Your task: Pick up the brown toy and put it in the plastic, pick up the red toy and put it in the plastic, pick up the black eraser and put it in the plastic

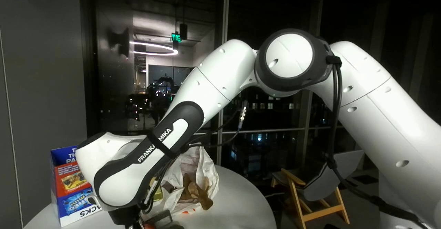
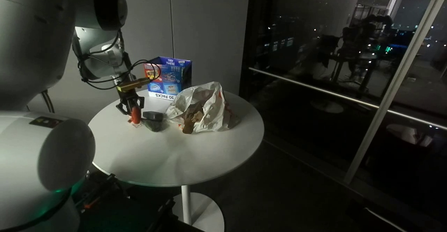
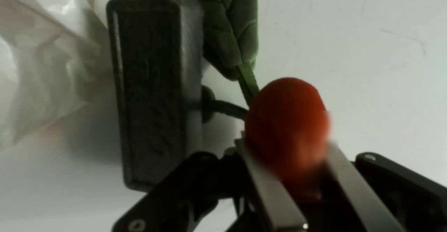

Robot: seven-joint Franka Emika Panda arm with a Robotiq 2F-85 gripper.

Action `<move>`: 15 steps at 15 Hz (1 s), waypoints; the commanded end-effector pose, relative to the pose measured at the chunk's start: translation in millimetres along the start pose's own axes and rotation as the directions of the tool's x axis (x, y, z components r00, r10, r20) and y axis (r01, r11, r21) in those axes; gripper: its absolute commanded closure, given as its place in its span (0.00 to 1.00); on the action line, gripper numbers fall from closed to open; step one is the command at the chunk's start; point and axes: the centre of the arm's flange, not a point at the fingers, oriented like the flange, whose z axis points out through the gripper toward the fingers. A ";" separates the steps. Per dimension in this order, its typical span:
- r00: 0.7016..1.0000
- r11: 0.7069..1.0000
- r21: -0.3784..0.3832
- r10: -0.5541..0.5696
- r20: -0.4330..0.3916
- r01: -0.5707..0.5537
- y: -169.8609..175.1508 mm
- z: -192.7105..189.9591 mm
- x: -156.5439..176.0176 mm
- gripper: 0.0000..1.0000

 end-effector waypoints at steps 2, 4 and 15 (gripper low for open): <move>0.989 0.977 -0.150 0.149 -0.014 -0.149 -15.7 -46.8 -42.4 0.93; 0.975 0.952 -0.210 0.222 -0.031 -0.223 -15.6 -59.8 -56.3 0.94; 0.763 0.632 -0.462 0.622 -0.176 -0.622 -10.9 -80.4 -125.3 0.93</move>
